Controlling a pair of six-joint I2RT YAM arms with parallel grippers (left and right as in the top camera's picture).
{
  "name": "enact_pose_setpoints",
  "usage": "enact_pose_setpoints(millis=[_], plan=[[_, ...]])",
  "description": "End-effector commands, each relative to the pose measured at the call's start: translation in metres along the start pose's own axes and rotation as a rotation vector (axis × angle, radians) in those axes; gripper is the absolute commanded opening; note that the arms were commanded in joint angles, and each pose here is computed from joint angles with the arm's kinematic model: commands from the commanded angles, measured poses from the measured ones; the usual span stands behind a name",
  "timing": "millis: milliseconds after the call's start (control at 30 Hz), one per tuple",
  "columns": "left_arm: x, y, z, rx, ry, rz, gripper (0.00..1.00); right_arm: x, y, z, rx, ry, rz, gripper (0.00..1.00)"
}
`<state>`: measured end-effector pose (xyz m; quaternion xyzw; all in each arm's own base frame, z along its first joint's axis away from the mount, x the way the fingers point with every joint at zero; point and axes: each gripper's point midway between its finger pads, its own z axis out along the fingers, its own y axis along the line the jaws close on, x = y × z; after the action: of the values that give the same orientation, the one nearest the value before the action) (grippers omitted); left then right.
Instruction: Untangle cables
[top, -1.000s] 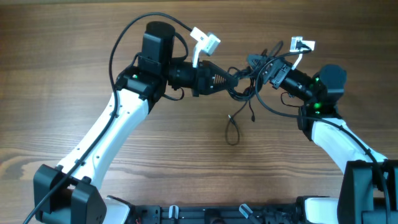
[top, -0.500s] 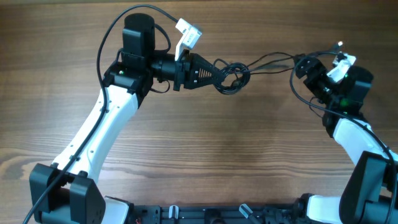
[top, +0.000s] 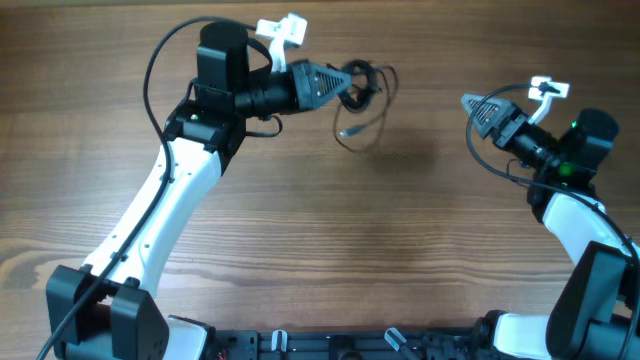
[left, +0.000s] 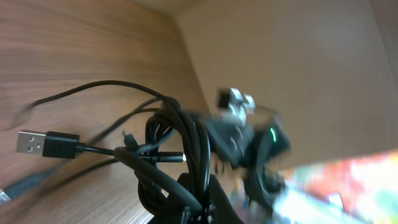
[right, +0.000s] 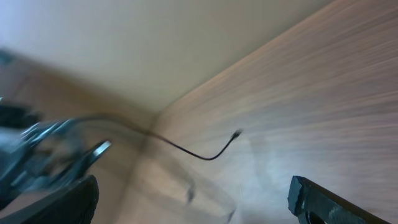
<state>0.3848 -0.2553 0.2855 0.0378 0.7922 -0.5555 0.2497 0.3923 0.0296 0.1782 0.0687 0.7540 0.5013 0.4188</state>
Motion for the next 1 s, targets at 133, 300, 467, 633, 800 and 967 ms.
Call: enact_pose_setpoints(millis=[133,300,467,633,800,967], plan=[[-0.043,0.024,-0.006,-0.163,-0.397,-0.671,0.04,0.067,0.062,0.036,-0.267,0.257,-0.139,1.00],[-0.018,0.025,0.011,-0.145,-0.453,-1.142,0.04,0.092,0.080,0.072,-0.260,0.251,-0.352,1.00],[-0.003,0.013,0.024,-0.096,-0.432,-1.381,0.04,0.102,0.077,0.104,-0.125,0.178,-0.546,0.98],[-0.009,-0.015,0.032,0.007,-0.356,-1.340,0.04,0.088,0.052,0.123,0.135,0.051,-0.642,0.97],[-0.010,-0.029,0.034,0.052,-0.307,-1.319,0.04,0.094,0.052,0.138,0.133,0.015,-0.689,0.79],[-0.024,-0.018,0.024,0.056,-0.363,-1.323,0.04,0.106,0.066,0.141,0.027,0.052,-0.593,0.04]])
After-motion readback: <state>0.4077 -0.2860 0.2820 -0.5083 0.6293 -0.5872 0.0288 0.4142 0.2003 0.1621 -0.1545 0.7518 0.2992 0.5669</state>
